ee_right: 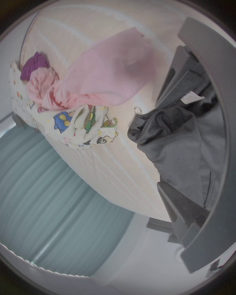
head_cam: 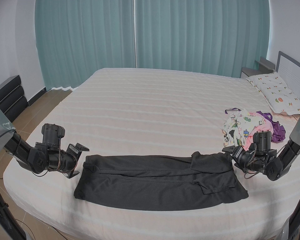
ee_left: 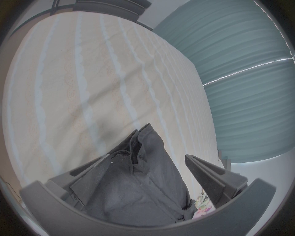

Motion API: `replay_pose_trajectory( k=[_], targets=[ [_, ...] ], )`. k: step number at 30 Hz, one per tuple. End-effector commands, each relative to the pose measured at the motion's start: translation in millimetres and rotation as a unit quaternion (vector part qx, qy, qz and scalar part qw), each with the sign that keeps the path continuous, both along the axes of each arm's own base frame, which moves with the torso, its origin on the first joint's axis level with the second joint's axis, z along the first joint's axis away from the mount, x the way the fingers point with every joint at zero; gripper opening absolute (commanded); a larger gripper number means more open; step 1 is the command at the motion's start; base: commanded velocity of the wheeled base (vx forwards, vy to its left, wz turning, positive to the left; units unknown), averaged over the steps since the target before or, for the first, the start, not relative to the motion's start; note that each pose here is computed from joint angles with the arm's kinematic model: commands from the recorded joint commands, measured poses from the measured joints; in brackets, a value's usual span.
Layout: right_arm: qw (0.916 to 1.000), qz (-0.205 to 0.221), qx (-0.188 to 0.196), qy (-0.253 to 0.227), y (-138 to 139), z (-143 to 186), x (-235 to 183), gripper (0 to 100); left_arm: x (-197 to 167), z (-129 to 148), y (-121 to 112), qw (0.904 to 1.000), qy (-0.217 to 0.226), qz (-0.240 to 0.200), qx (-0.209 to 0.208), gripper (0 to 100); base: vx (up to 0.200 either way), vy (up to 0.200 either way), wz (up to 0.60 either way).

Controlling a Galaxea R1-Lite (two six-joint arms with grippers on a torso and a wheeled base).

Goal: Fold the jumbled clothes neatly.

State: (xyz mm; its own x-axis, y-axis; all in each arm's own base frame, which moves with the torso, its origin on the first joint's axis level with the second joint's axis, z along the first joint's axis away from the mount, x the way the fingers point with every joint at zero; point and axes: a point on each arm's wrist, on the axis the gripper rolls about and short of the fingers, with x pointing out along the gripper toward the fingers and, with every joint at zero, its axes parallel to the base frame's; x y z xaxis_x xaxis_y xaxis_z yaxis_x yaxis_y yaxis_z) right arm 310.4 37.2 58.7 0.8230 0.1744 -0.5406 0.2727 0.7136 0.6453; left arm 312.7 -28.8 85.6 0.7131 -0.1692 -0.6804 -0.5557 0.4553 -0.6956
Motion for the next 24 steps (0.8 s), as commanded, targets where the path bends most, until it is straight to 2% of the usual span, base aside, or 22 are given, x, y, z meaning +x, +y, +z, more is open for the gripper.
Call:
replay_pose_trajectory(
  k=[1,11,20,21,24],
  targets=[
    [0.9998,-0.001,0.019,-0.004,13,10,-16,100,5,-1,-21,1.0000,-0.004,-0.004,0.006,100,0.000,0.000,0.00],
    [0.9986,0.001,0.037,0.037,20,-2,-36,100,12,-24,-34,0.9993,0.025,0.003,0.026,100,0.000,0.000,0.00],
    [0.9985,0.009,0.037,0.039,23,0,-42,100,10,-19,-33,0.9993,0.012,0.013,0.033,100,0.000,0.000,0.00],
    [0.9985,0.008,0.037,0.039,23,-1,-42,100,9,-19,-32,0.9993,0.012,0.013,0.033,0,0.000,0.000,0.00],
    [0.9980,0.004,0.047,0.043,24,-1,-43,100,10,-20,-31,0.9993,0.014,0.015,0.033,0,0.000,0.000,0.00]
  ],
)
